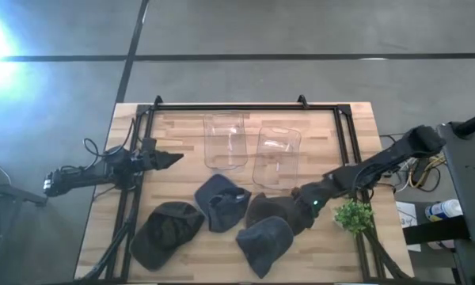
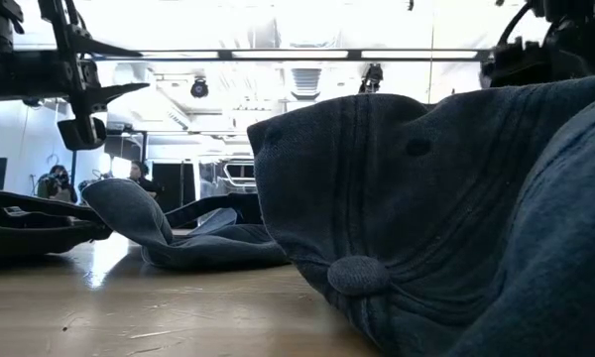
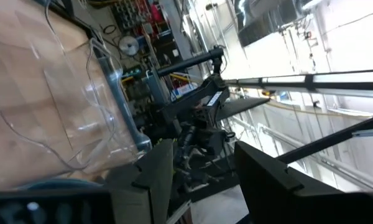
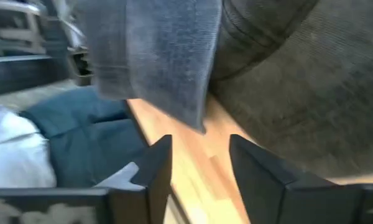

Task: Pick & Place hat
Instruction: Put the bottom blue cap into the left transparent bin

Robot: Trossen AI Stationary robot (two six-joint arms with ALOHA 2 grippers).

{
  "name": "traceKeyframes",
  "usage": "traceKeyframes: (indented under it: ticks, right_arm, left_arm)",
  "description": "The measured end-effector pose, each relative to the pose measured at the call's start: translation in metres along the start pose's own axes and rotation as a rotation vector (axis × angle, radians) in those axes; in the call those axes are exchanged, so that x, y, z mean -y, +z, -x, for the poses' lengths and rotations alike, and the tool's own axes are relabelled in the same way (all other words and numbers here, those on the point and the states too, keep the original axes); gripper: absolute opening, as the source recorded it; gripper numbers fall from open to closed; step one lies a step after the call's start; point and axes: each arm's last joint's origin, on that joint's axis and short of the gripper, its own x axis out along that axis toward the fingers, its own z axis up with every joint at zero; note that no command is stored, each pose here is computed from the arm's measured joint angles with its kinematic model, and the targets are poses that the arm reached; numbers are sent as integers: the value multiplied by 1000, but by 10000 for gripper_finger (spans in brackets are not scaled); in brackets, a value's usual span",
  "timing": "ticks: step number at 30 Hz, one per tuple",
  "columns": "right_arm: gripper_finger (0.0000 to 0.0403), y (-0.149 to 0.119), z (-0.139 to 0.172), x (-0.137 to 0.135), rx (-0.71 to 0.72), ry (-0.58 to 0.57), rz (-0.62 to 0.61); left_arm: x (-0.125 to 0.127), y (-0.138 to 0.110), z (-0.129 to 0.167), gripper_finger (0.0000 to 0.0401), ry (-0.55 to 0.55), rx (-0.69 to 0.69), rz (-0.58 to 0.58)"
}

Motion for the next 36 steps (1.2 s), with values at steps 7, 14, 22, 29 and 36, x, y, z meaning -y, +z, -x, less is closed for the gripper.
traceKeyframes:
  ticks: [7,14,22,29,36]
  right_arm:
    - [223,11,-26,-18,-15,-5,76]
    - [243,22,-50,-24,-49,-24,114]
    - [247,12,-34,-18,-65,-127,89]
    - [247,21,-47,-24,27,116,38]
    - [247,31,-74,-28,-4,126,29]
  left_arm:
    - [-1,-2,-1,165,-3,-55,-6]
    - [-5,-4,-1,165,34,-81,-10]
    - [-8,-7,-2,165,59,-144,11]
    - [-16,-16,-4,163,124,-347,106]
    - [-9,-20,-7,163,146,-497,155]
